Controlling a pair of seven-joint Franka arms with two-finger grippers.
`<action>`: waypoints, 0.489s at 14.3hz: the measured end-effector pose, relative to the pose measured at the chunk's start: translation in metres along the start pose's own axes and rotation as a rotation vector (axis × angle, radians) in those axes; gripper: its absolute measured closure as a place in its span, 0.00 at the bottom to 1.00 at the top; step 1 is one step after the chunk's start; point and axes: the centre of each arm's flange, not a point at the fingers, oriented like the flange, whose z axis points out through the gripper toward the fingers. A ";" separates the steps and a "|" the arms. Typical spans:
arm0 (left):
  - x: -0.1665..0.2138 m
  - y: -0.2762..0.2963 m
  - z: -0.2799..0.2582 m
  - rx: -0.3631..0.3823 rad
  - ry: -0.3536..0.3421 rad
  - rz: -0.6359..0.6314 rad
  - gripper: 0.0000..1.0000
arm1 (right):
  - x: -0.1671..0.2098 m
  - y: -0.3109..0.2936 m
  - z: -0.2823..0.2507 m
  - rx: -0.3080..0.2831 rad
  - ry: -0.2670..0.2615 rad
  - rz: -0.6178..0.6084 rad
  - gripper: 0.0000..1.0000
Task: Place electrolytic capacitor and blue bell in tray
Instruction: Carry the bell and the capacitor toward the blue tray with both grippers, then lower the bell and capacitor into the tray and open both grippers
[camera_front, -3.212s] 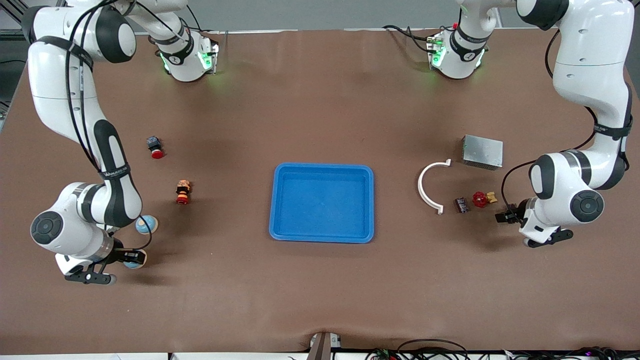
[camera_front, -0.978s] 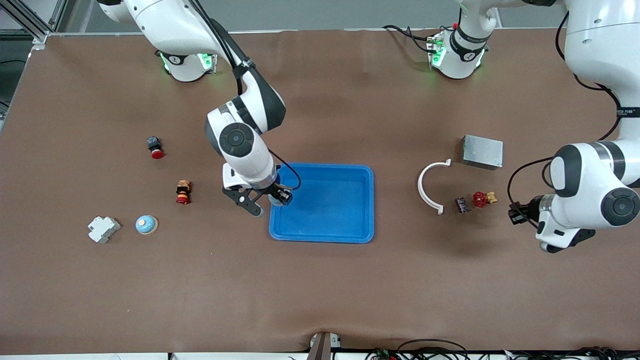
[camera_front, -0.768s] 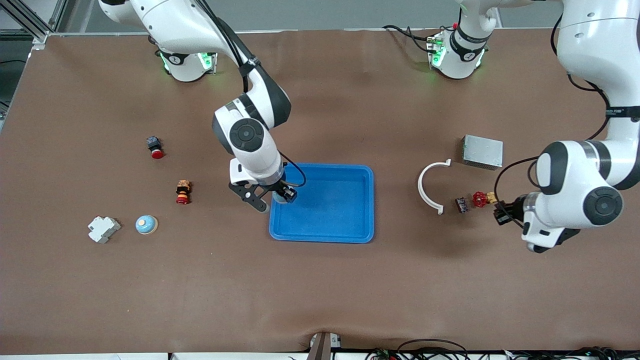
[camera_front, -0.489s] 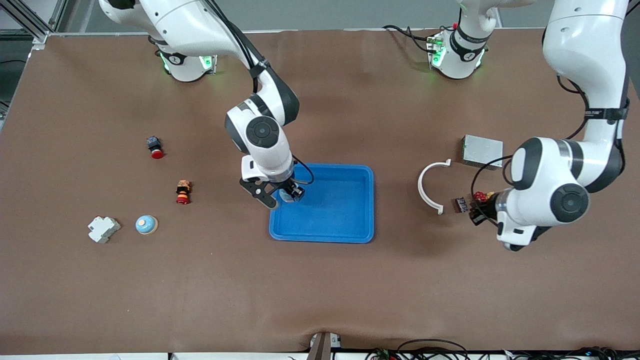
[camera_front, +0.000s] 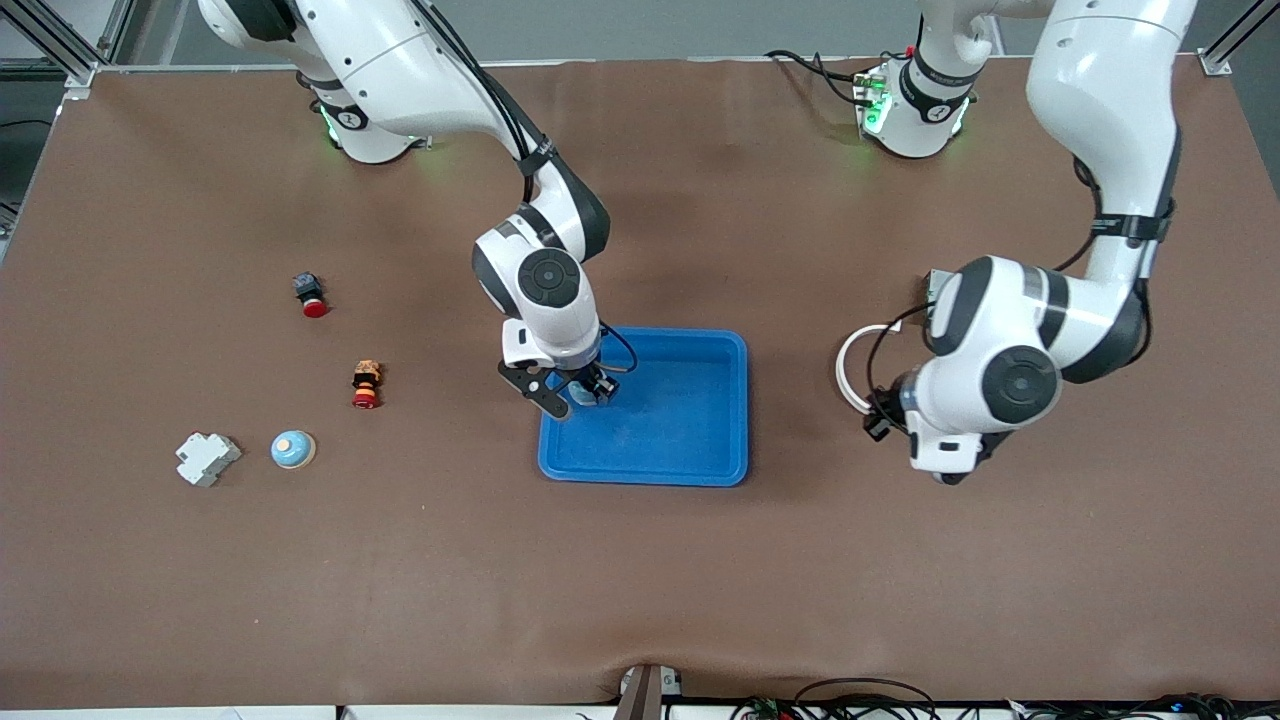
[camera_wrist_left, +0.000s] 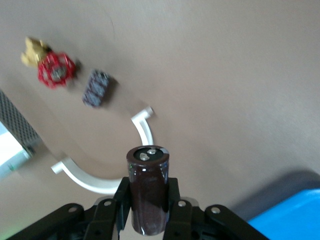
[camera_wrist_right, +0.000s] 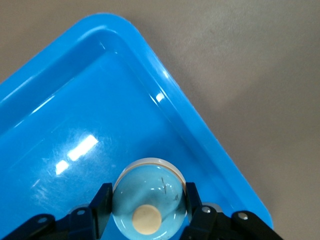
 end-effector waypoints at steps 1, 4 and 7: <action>-0.017 0.010 0.002 0.003 0.004 -0.026 0.67 | -0.004 -0.001 0.000 0.002 0.000 0.000 0.37; -0.065 0.041 0.011 0.008 0.014 -0.078 0.67 | -0.015 -0.004 -0.001 0.006 0.000 0.004 0.37; -0.098 0.062 0.015 -0.022 0.029 -0.122 0.67 | -0.024 -0.006 0.005 0.013 0.001 0.007 0.37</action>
